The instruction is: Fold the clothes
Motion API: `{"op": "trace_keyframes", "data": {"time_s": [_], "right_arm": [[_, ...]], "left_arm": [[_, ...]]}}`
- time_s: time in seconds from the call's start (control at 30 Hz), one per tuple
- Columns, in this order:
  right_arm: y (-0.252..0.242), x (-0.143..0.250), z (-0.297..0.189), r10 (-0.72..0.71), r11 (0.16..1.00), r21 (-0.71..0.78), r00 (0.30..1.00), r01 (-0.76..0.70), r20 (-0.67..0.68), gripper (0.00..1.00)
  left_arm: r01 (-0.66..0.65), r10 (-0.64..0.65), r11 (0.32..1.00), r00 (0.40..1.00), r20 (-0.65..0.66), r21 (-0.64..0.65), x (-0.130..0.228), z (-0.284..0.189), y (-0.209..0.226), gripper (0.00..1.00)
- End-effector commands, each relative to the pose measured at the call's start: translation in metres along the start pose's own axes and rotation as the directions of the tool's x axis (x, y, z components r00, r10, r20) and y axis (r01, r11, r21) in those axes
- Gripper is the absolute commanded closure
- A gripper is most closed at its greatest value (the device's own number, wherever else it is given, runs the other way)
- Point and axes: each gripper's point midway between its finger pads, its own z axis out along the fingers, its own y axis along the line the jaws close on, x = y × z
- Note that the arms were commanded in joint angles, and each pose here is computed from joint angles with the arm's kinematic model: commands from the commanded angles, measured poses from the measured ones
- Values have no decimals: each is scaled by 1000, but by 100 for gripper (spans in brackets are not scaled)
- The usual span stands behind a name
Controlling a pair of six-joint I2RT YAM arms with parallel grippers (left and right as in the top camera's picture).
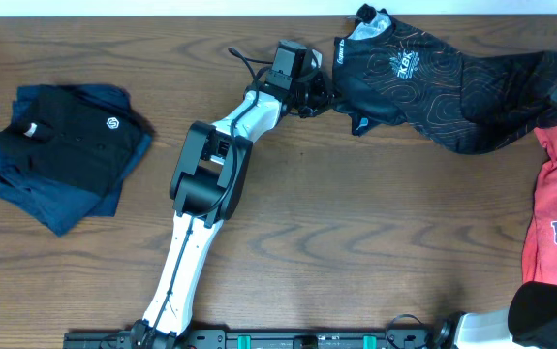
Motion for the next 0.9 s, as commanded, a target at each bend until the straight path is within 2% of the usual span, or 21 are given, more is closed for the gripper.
{"op": "trace_keyframes", "data": {"time_s": [0.0, 0.33, 0.5, 0.57, 0.87], "right_arm": [[2, 0, -3, -19, 1000, 2, 1000, 19, 8, 99], [2, 0, -3, -19, 1000, 2, 1000, 19, 9, 99], [2, 0, -3, -19, 1000, 1, 1000, 19, 9, 99], [2, 0, -3, -19, 1000, 2, 1000, 19, 9, 99], [2, 0, -3, -19, 1000, 2, 1000, 19, 8, 99]], "left_arm": [[-56, 55, 998, 998, 37, 16, -10, -11, -17, 88], [-165, 154, 982, 982, 113, 91, -27, -14, -41, 92], [-167, 156, 982, 981, 116, 92, -27, -14, -41, 91], [-164, 154, 982, 982, 113, 91, -27, -14, -41, 83], [-150, 144, 987, 986, 86, 60, -21, -13, -31, 83]]}}
